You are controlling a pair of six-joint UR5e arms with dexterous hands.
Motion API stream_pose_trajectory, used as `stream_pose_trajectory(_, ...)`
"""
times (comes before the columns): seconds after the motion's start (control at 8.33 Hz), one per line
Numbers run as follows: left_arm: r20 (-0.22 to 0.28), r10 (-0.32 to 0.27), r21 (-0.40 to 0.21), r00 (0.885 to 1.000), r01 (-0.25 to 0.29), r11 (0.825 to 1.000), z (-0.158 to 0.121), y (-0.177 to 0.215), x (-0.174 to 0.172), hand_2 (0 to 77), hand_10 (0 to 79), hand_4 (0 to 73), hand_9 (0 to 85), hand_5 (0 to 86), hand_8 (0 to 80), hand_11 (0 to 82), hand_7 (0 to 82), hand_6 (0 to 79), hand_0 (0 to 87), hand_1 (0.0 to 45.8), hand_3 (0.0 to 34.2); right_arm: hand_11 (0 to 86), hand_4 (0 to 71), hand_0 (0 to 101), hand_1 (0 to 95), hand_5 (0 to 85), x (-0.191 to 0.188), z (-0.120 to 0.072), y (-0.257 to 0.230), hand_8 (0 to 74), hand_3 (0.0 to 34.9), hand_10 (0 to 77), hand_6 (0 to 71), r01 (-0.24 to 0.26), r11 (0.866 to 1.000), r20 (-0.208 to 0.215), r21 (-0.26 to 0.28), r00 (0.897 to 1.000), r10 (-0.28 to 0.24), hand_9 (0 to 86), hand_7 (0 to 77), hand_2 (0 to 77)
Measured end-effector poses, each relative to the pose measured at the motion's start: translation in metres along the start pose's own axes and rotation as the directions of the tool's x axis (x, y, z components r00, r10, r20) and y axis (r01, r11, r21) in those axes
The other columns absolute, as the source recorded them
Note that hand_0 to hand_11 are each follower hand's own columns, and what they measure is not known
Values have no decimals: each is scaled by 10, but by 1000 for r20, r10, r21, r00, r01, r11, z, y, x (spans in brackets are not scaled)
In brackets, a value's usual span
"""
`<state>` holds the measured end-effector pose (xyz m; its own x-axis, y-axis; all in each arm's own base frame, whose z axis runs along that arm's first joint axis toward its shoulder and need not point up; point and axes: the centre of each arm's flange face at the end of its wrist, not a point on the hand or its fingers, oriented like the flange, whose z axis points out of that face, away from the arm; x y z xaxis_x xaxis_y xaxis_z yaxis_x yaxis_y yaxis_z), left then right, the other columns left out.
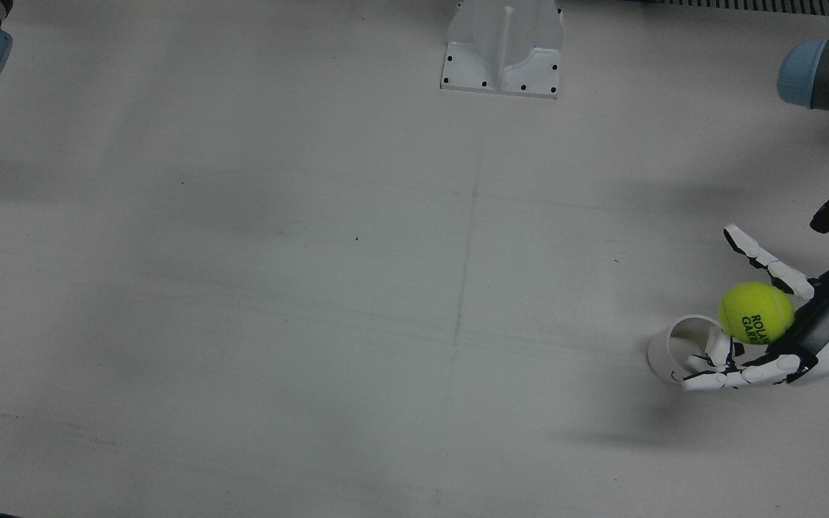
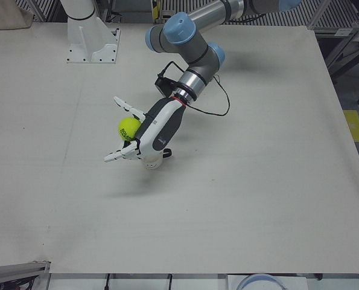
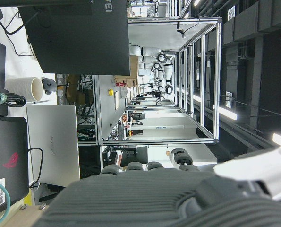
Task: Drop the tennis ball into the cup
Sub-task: 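Carry the yellow tennis ball in the left hand over the white mug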
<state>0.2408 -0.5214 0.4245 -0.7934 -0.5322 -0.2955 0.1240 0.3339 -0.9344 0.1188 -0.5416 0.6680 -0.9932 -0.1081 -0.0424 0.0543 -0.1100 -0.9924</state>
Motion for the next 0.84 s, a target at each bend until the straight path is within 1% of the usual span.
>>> stream_pose_trajectory(0.12, 8, 1, 4, 1000, -1, 1000, 1, -5, -11, 27, 229, 316, 611, 82, 398, 333, 698, 355, 484, 87, 0, 5, 0, 0, 5, 0, 0, 0, 0, 0, 0, 0, 0, 0, 1000, 0, 0, 1000, 0, 0, 0, 5)
stream_pose_trajectory(0.24, 0, 1, 16, 1000, -1, 1000, -3, -17, -18, 38, 229, 305, 611, 98, 398, 338, 693, 387, 473, 82, 0, 5, 0, 0, 5, 0, 0, 0, 0, 0, 0, 0, 0, 0, 1000, 0, 1, 1000, 0, 0, 0, 5)
stream_pose_trajectory(0.36, -8, 1, 29, 1000, 0, 1000, -10, -29, -25, 38, 229, 305, 611, 109, 409, 338, 682, 398, 473, 82, 0, 5, 0, 0, 5, 0, 0, 0, -1, 0, 0, 0, 0, 0, 1000, 0, 1, 1000, 0, 0, 0, 5)
stream_pose_trajectory(0.48, -11, 0, 37, 1000, 0, 999, -15, -37, -29, 71, 229, 305, 611, 120, 420, 338, 687, 398, 471, 82, 0, 5, 0, 0, 5, 0, 0, 0, -1, 0, 0, 0, 0, 0, 1000, 0, 1, 1000, 0, 0, 0, 5)
stream_pose_trajectory(0.6, -9, -1, 38, 1000, 2, 999, -18, -40, -33, 33, 229, 305, 611, 98, 398, 333, 693, 393, 472, 76, 0, 5, 0, 0, 5, 0, 0, 0, -1, 0, 0, 0, 0, 0, 1000, 0, 1, 1000, 0, 0, 0, 5)
stream_pose_trajectory(0.72, -6, -3, 37, 1000, 3, 999, -18, -41, -36, 120, 191, 305, 573, 98, 398, 289, 693, 393, 433, 65, 0, 5, 0, 0, 5, 0, 0, 0, -1, 0, 0, 0, 0, 0, 1000, 0, 2, 1000, 0, 0, 0, 5)
stream_pose_trajectory(0.84, -5, -6, 34, 1000, 6, 999, -18, -40, -37, 153, 54, 202, 475, 5, 289, 164, 660, 355, 431, 158, 0, 5, 0, 0, 5, 0, 0, 0, -1, 0, 0, 0, 0, 0, 1000, 0, 2, 1000, 0, 0, 0, 5)
